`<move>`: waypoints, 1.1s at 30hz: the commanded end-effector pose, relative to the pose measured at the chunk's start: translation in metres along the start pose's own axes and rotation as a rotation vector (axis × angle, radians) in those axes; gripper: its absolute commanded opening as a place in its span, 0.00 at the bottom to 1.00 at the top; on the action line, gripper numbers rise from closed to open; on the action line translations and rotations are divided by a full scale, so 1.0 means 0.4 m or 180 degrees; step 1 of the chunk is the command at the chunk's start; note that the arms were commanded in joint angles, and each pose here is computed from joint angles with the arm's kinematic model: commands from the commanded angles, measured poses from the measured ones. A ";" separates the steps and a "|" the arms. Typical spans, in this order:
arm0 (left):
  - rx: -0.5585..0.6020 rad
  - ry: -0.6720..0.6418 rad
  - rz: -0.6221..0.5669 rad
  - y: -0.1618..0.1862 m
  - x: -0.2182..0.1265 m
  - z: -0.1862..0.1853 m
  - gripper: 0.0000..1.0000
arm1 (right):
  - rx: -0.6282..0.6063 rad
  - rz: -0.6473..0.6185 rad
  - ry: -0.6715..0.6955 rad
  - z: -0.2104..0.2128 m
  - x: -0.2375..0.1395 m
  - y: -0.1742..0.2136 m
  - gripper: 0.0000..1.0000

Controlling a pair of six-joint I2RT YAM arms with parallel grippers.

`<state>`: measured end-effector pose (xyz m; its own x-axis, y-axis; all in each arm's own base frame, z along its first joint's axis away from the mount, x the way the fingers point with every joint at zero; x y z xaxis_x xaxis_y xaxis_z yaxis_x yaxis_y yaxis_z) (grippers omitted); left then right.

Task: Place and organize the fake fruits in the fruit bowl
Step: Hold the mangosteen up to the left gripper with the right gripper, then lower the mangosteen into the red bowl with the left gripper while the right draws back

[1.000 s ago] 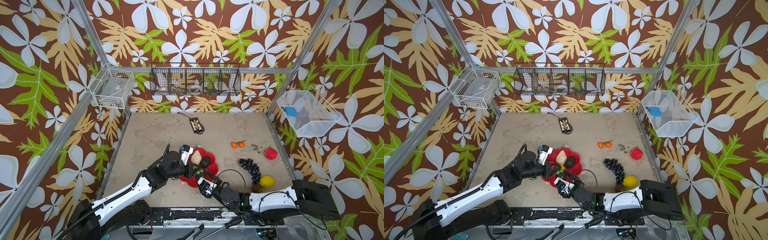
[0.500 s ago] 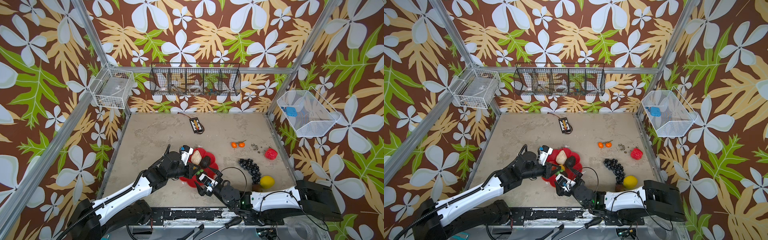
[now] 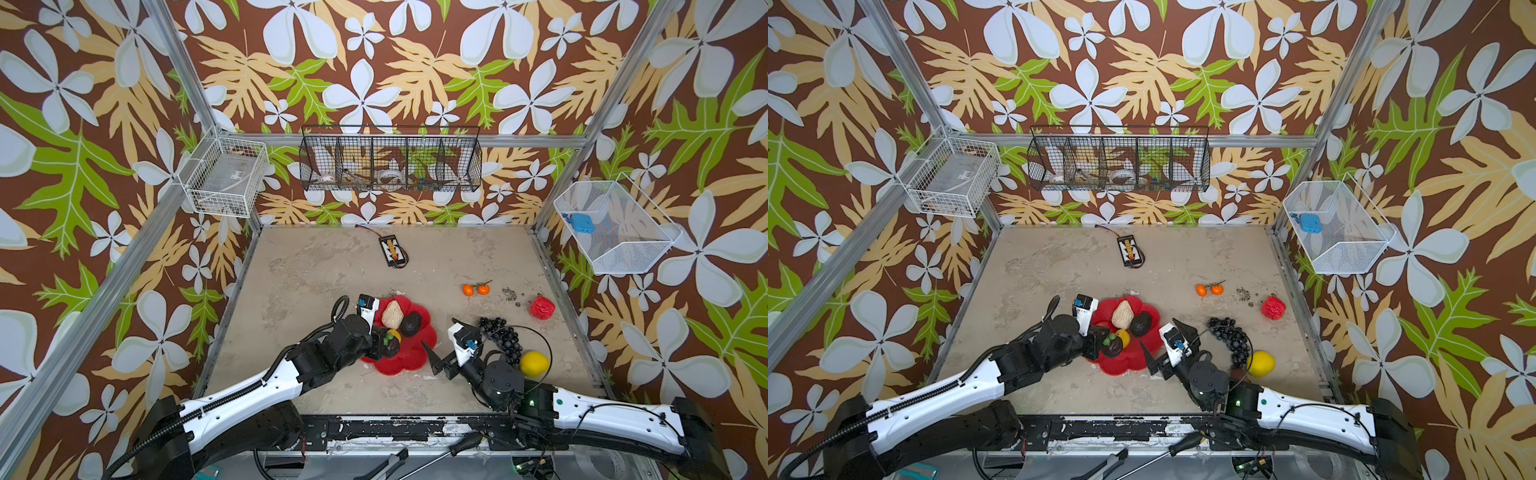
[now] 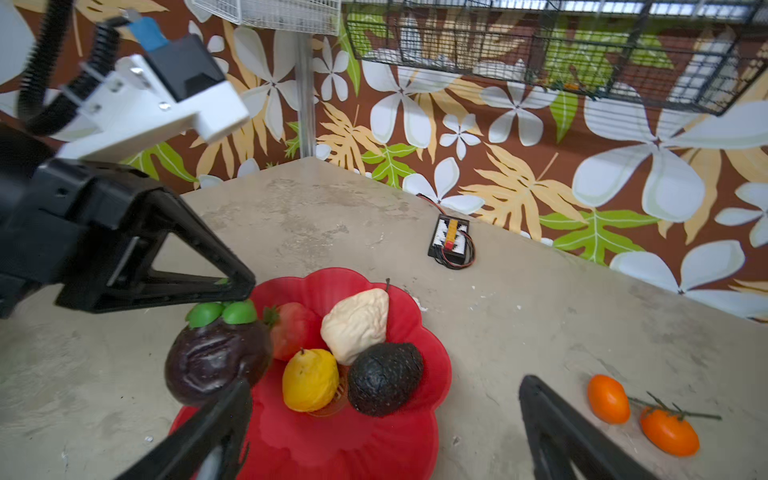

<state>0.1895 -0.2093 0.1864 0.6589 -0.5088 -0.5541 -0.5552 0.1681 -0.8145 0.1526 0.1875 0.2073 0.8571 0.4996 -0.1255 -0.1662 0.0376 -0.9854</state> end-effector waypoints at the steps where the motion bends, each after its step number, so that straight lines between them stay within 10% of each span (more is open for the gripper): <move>1: 0.0135 -0.0550 -0.0135 0.005 0.000 0.047 0.01 | 0.0200 0.0083 0.0194 -0.038 -0.008 0.032 0.99; 33: 0.0526 -0.0868 -0.0057 0.111 0.097 0.051 0.04 | 0.0317 -0.0028 0.0173 -0.060 -0.024 0.062 1.00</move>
<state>0.1966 -0.2020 0.1198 0.7652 -0.2712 -0.5839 -0.5005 0.3198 -0.8045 0.1516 0.1627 0.1770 0.8808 0.4510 -0.1442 -0.2126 0.1044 -0.9716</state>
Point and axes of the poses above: each gripper's point midway between its finger pads, its own x axis out along the fingers, its own z axis along the line the jaws close on, y = z × x, the point moved 5 cm from there along -x, back along the fingers, and after that the axes turned 10 degrees about x, right-handed, at the moved point
